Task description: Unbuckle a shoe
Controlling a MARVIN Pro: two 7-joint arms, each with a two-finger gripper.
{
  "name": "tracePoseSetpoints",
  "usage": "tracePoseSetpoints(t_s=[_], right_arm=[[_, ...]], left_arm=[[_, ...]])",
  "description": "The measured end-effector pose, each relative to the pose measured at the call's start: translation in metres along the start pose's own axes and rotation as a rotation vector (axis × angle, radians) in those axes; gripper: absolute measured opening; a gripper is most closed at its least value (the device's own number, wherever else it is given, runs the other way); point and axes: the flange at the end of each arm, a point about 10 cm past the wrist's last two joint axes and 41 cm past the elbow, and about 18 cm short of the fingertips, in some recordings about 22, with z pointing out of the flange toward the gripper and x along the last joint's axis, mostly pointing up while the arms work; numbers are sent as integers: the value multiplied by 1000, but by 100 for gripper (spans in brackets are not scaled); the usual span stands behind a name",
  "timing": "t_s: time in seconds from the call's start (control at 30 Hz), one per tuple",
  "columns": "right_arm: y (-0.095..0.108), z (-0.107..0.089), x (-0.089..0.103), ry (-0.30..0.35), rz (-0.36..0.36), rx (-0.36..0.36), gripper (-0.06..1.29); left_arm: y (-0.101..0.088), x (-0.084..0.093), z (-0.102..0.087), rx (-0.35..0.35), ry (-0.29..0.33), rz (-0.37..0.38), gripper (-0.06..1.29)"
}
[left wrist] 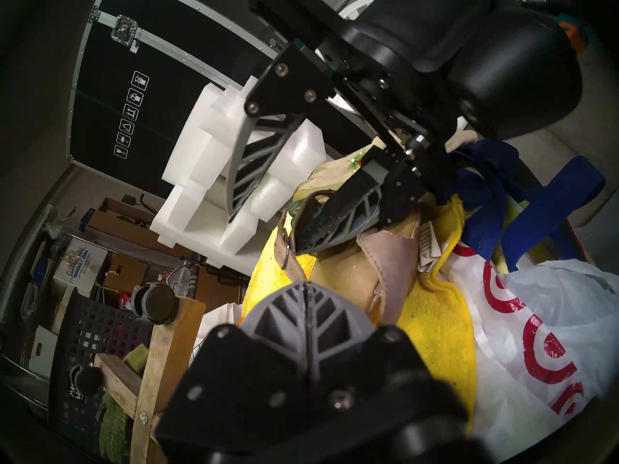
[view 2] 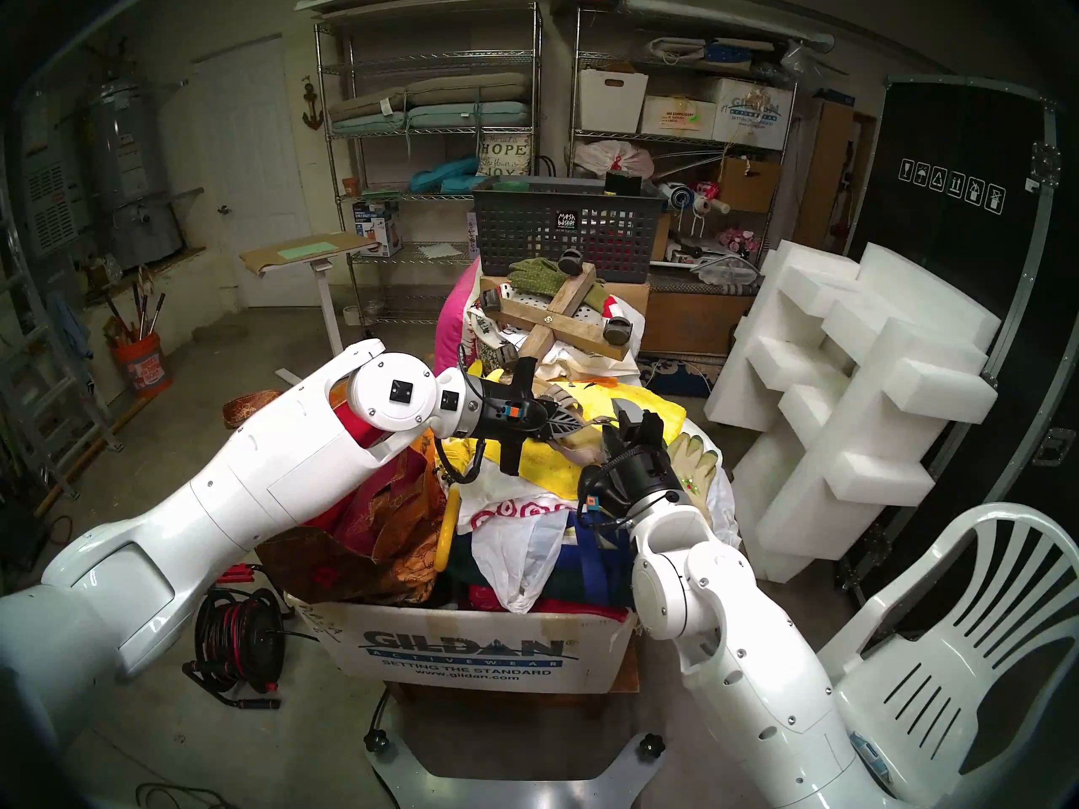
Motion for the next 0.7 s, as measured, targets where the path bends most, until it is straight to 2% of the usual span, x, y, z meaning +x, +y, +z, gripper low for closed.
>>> tracePoseSetpoints(t_s=[0.7], right_arm=[[2, 4, 3, -49, 53, 55, 74]], left_arm=[[4, 1, -11, 6, -2, -7, -2]])
